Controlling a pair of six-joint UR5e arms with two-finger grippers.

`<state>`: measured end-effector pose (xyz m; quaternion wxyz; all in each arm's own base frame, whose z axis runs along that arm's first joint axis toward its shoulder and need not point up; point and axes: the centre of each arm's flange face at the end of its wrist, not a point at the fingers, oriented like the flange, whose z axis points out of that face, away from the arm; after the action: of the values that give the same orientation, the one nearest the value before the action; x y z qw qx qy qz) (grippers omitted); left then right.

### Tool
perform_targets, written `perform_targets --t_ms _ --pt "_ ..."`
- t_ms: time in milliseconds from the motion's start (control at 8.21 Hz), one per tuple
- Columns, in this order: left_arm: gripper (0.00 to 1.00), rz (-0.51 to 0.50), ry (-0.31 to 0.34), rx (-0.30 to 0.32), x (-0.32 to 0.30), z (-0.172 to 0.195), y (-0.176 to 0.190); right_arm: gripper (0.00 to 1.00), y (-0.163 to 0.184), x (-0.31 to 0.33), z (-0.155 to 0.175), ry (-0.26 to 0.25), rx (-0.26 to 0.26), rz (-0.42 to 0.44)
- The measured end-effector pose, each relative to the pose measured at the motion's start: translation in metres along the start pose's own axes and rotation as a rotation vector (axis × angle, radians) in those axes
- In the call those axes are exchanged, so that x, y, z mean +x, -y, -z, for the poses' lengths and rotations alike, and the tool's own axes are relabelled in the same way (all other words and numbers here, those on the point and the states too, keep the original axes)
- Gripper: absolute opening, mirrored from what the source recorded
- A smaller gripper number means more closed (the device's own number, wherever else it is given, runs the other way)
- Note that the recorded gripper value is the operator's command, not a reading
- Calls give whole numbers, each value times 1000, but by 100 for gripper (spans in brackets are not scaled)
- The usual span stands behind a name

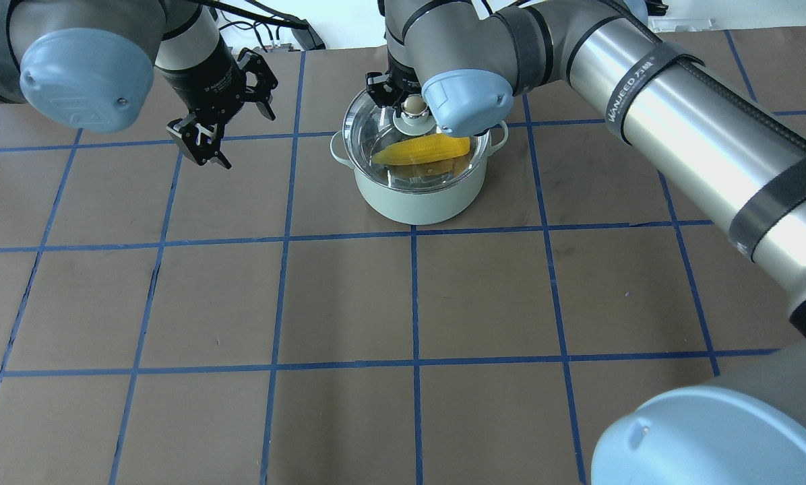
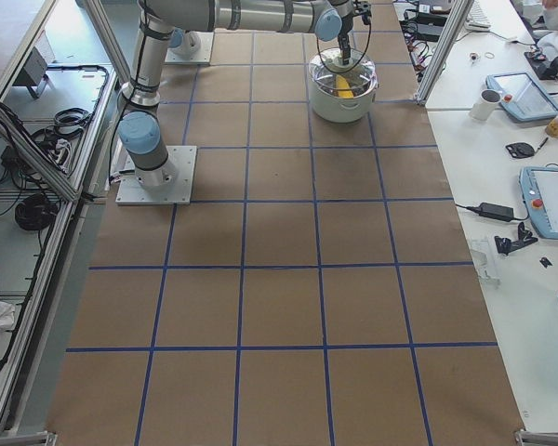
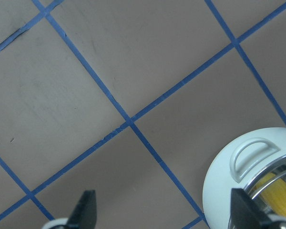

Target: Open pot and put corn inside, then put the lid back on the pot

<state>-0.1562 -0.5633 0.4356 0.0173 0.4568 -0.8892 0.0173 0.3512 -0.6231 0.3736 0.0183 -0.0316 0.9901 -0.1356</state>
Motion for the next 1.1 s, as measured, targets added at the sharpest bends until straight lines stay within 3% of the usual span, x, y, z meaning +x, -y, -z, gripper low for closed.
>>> perform_targets --t_ms 1096 --pt "100 4 9 -4 2 -6 1 40 9 -1 -24 -8 4 6"
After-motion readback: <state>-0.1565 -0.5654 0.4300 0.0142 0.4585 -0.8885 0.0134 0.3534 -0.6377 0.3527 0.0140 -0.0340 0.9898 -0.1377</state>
